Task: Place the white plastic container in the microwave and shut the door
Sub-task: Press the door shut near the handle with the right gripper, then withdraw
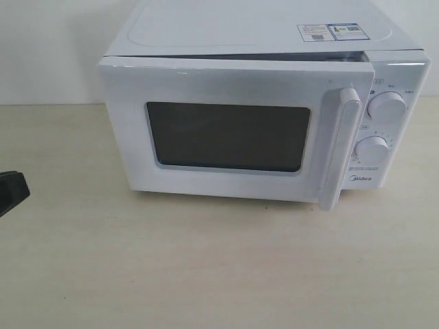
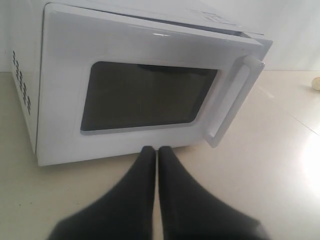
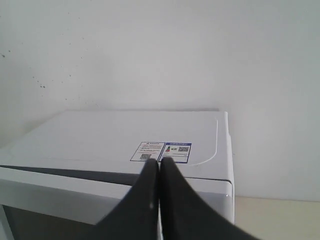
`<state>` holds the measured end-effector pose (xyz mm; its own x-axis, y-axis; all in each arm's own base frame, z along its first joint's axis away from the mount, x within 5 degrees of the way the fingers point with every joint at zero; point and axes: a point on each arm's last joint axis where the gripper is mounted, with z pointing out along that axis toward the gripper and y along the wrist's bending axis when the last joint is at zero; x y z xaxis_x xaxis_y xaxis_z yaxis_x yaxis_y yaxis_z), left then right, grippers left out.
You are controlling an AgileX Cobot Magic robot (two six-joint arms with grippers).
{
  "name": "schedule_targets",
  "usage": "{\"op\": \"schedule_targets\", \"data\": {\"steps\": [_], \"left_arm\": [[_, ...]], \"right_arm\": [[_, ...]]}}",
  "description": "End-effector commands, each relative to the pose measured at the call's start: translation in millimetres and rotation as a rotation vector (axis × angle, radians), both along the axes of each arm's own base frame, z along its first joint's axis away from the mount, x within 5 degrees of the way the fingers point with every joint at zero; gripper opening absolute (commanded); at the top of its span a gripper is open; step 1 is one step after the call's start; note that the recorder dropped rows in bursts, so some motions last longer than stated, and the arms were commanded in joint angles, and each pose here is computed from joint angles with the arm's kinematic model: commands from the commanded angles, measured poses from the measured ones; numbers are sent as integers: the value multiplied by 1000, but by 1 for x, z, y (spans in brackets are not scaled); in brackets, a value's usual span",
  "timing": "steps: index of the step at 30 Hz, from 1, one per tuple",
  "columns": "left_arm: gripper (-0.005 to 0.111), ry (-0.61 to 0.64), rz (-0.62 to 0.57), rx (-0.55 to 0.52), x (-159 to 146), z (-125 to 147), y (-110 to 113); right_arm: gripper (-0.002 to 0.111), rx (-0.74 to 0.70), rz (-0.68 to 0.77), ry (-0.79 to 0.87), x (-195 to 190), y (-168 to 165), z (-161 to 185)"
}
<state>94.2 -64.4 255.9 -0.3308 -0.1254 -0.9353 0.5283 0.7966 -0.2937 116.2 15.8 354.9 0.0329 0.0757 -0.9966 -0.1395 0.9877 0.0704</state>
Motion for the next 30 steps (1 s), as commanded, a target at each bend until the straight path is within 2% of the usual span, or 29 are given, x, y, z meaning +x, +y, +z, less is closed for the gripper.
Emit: {"op": "schedule_targets", "data": {"steps": [1,5,8,13,16,19,24,30], "left_arm": [[4,-1,8,-10,-1,0,1],[4,-2,16,-9,0,0,1],[4,-5,34,-7,1,0,3],[4,-6,37,-6,1,1,3],[4,-6,37,-6,1,1,3],[4,-6,37,-6,1,1,3],[4,-6,37,-6,1,1,3],[4,-5,35,-6,1,0,3]], "right_arm": [[0,1,-6,-17,0,-1,3],[0,96,-4,-31,7,0,4],[0,98,35,17,23,8,0],[0,-14,201,175,61,47,-18],[0,-86,314,202,69,75,-31],[0,-90,358,214,75,91,-39],[0,-27,297,225,101,99,-58],[0,-8,128,294,128,98,-89]]}}
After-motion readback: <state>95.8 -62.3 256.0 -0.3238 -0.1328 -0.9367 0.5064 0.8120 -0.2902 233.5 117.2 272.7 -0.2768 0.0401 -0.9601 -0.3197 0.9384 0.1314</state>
